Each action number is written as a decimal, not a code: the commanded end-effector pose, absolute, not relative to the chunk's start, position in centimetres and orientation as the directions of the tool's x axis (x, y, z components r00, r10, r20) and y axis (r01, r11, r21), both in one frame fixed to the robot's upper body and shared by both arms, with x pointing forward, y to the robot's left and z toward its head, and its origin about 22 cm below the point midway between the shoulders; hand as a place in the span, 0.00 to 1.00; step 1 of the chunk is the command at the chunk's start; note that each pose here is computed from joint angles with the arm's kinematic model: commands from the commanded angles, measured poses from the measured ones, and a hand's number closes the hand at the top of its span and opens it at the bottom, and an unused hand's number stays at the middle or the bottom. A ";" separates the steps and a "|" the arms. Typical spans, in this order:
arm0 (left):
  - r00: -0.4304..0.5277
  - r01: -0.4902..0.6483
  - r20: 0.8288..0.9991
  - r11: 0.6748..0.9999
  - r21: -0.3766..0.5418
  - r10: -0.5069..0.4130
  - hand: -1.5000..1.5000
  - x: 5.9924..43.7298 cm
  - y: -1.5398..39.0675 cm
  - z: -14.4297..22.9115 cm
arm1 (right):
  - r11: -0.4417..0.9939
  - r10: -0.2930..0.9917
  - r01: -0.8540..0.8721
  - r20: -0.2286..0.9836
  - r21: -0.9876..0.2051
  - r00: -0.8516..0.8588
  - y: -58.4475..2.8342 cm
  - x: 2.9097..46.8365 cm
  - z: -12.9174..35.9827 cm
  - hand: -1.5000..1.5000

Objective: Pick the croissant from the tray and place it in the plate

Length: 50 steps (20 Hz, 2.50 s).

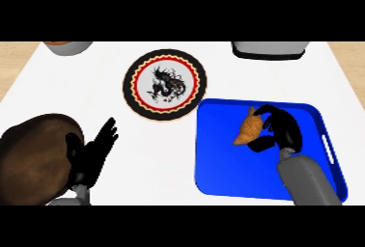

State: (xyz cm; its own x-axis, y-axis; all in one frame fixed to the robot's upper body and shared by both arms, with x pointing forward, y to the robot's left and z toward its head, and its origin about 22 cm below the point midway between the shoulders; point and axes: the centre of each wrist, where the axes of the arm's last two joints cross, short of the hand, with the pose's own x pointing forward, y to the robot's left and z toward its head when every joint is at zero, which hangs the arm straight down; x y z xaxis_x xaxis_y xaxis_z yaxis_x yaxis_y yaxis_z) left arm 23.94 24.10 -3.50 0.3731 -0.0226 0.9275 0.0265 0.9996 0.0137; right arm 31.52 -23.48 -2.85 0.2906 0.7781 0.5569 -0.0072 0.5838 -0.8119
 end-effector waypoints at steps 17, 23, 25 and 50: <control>0.348 0.235 0.933 0.972 0.009 -0.093 0.50 26.0 19.2 -2.5 | 0.471 0.748 0.527 0.637 -0.708 0.187 -4.4 37.2 11.7 1.00; 0.353 0.230 0.931 0.973 0.007 -0.090 0.50 26.3 18.9 -2.5 | 0.447 0.670 0.644 0.710 -0.621 0.219 -3.5 38.1 13.2 1.00; 0.335 0.228 0.937 0.973 0.021 -0.099 0.50 26.3 19.4 -2.3 | 0.453 0.647 0.680 0.737 -0.577 0.195 -3.4 38.3 13.6 1.00; 0.345 0.104 0.937 0.994 0.016 -0.051 0.50 25.8 21.9 -2.6 | 0.208 0.498 0.757 0.733 -0.620 0.464 -10.0 41.3 6.2 1.00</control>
